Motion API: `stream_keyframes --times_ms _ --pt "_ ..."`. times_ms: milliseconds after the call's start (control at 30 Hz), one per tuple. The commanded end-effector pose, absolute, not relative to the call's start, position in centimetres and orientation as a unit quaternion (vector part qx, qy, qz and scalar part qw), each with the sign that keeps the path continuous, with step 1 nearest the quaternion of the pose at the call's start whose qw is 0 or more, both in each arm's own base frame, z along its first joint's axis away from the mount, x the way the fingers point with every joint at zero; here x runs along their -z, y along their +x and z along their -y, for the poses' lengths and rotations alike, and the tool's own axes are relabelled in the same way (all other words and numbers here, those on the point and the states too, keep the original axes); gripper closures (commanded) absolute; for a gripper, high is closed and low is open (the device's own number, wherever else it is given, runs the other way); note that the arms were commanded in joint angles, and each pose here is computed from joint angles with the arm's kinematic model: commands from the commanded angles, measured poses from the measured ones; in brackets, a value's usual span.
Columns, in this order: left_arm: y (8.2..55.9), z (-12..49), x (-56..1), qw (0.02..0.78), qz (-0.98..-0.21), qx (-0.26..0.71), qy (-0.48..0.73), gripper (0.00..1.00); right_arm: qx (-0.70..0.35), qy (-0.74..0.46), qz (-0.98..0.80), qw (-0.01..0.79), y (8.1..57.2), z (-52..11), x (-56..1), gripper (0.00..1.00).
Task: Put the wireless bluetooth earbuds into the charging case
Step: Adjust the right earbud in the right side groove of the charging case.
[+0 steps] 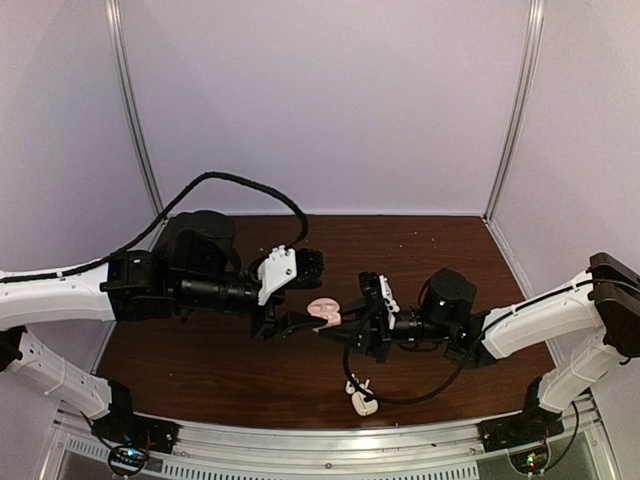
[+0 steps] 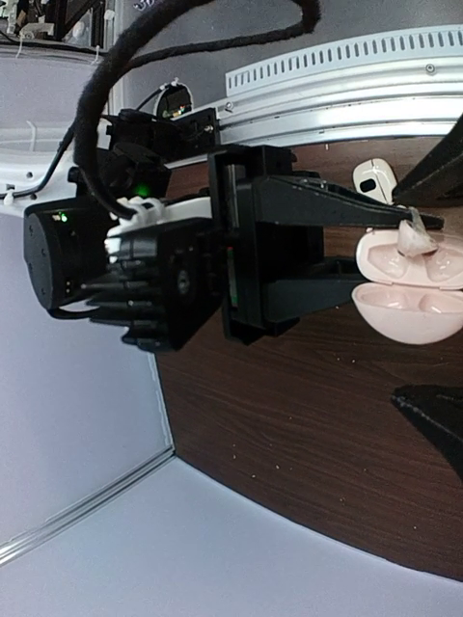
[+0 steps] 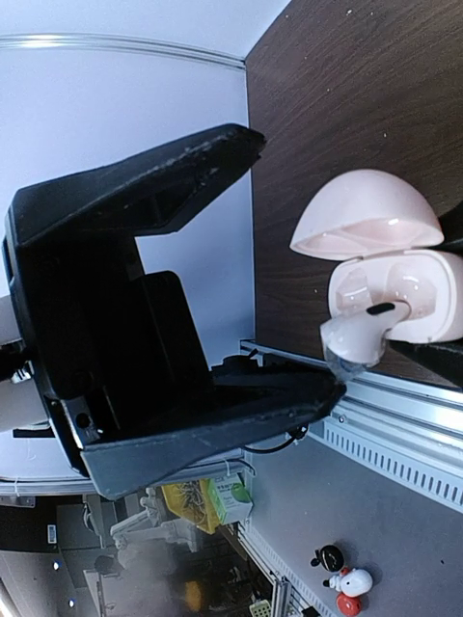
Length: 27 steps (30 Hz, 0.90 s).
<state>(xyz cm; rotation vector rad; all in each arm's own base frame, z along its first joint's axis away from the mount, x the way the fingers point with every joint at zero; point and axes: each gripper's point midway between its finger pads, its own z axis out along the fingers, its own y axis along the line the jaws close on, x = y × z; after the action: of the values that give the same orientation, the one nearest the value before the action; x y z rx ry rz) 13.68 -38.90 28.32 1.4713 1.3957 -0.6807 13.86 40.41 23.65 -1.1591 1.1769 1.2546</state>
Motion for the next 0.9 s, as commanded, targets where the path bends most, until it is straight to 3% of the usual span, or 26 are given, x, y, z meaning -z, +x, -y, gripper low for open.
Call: stream_keyframes --times_ms 0,667,867 --pt "14.5 39.4 -30.0 0.505 -0.571 0.274 0.586 0.37 -0.527 -0.483 -0.466 0.521 13.5 -40.6 -25.6 1.0" --pt "16.8 40.5 -28.4 0.5 -0.628 0.261 0.536 0.41 -0.514 -0.486 -0.465 0.532 13.4 -40.3 -25.7 1.0" --pt "17.1 41.1 -27.9 0.492 -0.64 0.269 0.525 0.37 -0.513 -0.486 -0.464 0.533 13.3 -40.3 -25.8 1.0"
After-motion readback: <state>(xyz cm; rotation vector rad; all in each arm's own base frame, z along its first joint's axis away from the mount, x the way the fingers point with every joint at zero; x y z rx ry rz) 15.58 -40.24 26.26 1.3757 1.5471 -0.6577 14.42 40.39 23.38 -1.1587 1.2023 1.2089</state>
